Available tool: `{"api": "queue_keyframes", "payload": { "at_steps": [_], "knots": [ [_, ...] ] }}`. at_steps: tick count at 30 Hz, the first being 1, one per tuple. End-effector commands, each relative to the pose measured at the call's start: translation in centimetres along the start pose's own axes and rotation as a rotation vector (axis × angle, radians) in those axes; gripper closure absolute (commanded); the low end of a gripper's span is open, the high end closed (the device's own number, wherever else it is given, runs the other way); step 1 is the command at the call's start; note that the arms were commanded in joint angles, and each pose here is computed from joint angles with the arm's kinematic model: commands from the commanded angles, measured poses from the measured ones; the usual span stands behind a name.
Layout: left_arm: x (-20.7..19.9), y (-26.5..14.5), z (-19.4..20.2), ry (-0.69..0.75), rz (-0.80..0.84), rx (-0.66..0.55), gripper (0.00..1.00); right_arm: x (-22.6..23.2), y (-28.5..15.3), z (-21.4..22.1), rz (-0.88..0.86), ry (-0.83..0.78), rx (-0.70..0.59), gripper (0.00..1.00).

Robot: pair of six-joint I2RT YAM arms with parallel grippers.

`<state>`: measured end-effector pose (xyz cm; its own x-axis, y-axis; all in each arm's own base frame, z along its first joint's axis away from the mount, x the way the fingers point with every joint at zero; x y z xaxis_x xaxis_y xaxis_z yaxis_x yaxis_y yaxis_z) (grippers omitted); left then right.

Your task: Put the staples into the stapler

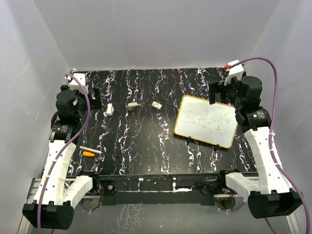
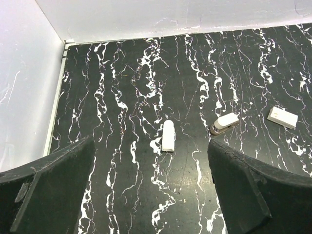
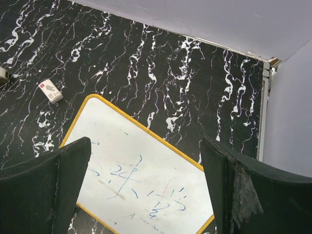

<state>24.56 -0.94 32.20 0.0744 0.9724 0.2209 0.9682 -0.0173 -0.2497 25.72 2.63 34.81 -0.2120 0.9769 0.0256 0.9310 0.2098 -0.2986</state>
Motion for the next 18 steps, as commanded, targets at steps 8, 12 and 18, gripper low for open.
{"api": "queue_keyframes", "payload": {
  "at_steps": [8,12,18],
  "knots": [
    [-0.3,3.9,2.6,0.122,0.069,0.163,0.03,1.4,0.6,-2.0,-0.213,-0.198,0.026,0.02],
    [-1.2,6.9,5.3,0.176,0.142,0.251,0.03,1.9,0.6,-1.5,-0.298,-0.258,0.069,0.02],
    [-2.6,12.3,9.5,0.169,0.212,0.38,0.05,3.4,1.1,-0.2,-0.401,-0.268,0.135,0.02]
  ]
}}
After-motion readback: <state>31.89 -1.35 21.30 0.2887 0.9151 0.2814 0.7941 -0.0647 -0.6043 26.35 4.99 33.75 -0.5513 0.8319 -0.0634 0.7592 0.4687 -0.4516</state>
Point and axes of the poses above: each gripper's point midway between its finger pads, its own y axis out along the fingers, its own x axis along the line the jaws close on, z = x × y, the point moved 8 cm from there along -y, back along the fingers, and after that the axes turned 9 degrees about y, right-handed, at the moved point
